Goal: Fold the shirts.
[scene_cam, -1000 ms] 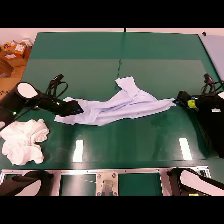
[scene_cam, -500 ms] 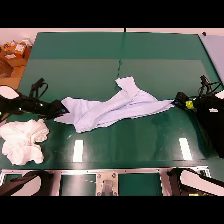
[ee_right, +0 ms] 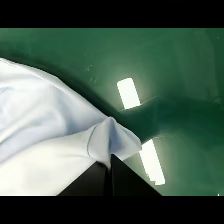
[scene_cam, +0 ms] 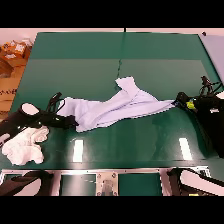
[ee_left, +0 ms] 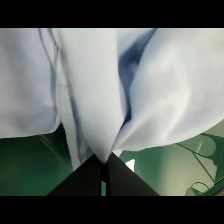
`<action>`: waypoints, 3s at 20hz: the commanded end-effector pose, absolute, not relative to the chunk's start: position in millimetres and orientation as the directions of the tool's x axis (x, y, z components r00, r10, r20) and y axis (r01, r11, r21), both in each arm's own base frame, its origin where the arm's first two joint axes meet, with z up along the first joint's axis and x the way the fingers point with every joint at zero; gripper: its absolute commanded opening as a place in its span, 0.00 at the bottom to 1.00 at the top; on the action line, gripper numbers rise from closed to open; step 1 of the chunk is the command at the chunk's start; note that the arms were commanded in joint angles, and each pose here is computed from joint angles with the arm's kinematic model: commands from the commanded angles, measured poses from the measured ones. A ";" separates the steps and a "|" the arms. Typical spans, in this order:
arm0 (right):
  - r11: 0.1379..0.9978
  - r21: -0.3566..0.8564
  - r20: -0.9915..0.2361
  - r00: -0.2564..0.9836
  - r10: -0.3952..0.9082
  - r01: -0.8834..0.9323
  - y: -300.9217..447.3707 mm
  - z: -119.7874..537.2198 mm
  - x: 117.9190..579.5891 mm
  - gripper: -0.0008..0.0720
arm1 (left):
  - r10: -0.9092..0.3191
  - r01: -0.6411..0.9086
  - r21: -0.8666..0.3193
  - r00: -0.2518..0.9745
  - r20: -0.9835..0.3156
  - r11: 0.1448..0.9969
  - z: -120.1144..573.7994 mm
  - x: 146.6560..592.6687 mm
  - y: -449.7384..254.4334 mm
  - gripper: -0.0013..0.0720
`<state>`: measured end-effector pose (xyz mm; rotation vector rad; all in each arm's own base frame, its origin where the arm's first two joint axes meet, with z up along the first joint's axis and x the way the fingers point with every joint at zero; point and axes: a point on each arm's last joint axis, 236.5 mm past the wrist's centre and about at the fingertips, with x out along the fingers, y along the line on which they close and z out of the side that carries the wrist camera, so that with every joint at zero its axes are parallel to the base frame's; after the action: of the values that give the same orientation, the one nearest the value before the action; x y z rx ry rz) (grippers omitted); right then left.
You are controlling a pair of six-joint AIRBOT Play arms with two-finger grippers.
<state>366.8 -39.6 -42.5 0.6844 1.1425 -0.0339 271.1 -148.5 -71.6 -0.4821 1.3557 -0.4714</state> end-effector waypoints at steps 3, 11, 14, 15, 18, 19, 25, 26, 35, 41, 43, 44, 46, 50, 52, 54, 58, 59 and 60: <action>0.803 0.452 -0.850 0.462 0.254 0.389 -71.6 -31.5 369.6 0.02 | -0.591 0.145 -0.573 0.151 -0.792 0.806 3.8 289.2 -143.3 0.05; 0.771 0.551 -0.640 0.755 0.145 0.319 -154.2 152.4 416.6 0.03 | -0.579 0.448 -0.368 0.669 -0.467 0.815 332.7 329.6 -121.7 0.05; 0.825 0.541 -0.468 0.873 0.135 0.163 -141.3 264.1 425.2 0.03 | -0.589 0.515 -0.289 0.741 -0.322 0.807 411.3 303.8 -127.9 0.05; 0.840 0.528 -0.407 0.905 0.121 0.125 -136.5 301.1 422.6 0.03 | -0.591 0.527 -0.271 0.751 -0.295 0.805 428.1 293.1 -129.5 0.05; 0.905 0.423 -0.225 0.972 0.065 0.038 -120.0 408.3 398.7 0.03 | -0.600 0.564 -0.205 0.767 -0.227 0.800 464.4 265.3 -134.4 0.05; 0.919 0.393 -0.175 0.983 0.051 0.023 -115.2 434.6 389.5 0.03 | -0.599 0.568 -0.193 0.771 -0.216 0.800 469.5 261.6 -134.7 0.05; 0.917 0.400 -0.162 0.985 0.055 0.015 -111.5 440.6 389.1 0.03 | -0.528 0.429 -0.308 0.722 -0.448 0.849 387.0 293.1 -113.9 0.05; 0.904 0.427 -0.208 0.975 0.076 0.021 -114.3 416.5 401.8 0.03 | -0.526 0.394 -0.350 0.684 -0.505 0.850 357.0 303.5 -111.7 0.05; 0.774 0.626 -0.625 0.652 0.429 0.091 -36.8 107.9 540.3 0.03 | -0.514 0.042 -0.534 0.342 -0.786 0.845 26.2 369.0 -96.1 0.05; 0.692 0.670 -0.717 0.477 0.508 0.270 -23.1 -10.6 546.3 0.16 | -0.566 -0.064 -0.602 0.277 -0.777 0.796 -59.2 395.5 -104.6 0.05; 0.670 0.680 -0.714 0.477 0.512 0.298 -51.6 2.3 530.5 0.45 | -0.552 -0.069 -0.593 0.293 -0.780 0.802 -62.2 399.9 -101.3 0.05; 0.662 0.682 -0.715 0.473 0.515 0.311 -65.7 10.4 519.5 0.47 | -0.547 -0.070 -0.591 0.305 -0.780 0.804 -61.5 402.8 -100.0 0.05; 0.657 0.672 -0.730 0.455 0.510 0.342 -87.4 22.5 489.5 0.47 | -0.542 -0.072 -0.589 0.315 -0.779 0.805 -61.6 405.0 -98.9 0.05; 0.634 0.634 -0.772 0.412 0.484 0.444 -92.5 12.3 409.2 0.47 | -0.548 -0.076 -0.597 0.317 -0.774 0.798 -60.4 405.5 -100.4 0.05; 0.601 0.630 -0.776 0.354 0.523 0.493 -68.3 -8.0 372.2 0.47 | -0.549 -0.076 -0.598 0.316 -0.773 0.798 -60.3 405.4 -100.6 0.05; 0.575 0.619 -0.771 0.276 0.574 0.535 -35.9 -38.6 344.1 0.47 | -0.553 -0.075 -0.600 0.311 -0.773 0.797 -59.9 404.0 -101.5 0.05; 0.616 0.565 -0.793 0.156 0.588 0.550 24.5 -100.6 309.7 0.47 | -0.564 -0.072 -0.606 0.292 -0.772 0.792 -59.6 399.5 -104.2 0.05; 0.636 0.553 -0.802 0.135 0.582 0.538 37.2 -110.3 306.4 0.47 | -0.567 -0.071 -0.608 0.288 -0.772 0.791 -59.4 398.5 -104.8 0.05; 0.653 0.546 -0.806 0.117 0.581 0.525 47.7 -116.1 305.2 0.47 | -0.570 -0.068 -0.609 0.283 -0.771 0.790 -59.0 397.2 -105.5 0.05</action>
<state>323.4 17.7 -86.5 1.0095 1.4779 0.0538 401.3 -103.4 -59.5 -0.6044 1.2413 -0.3515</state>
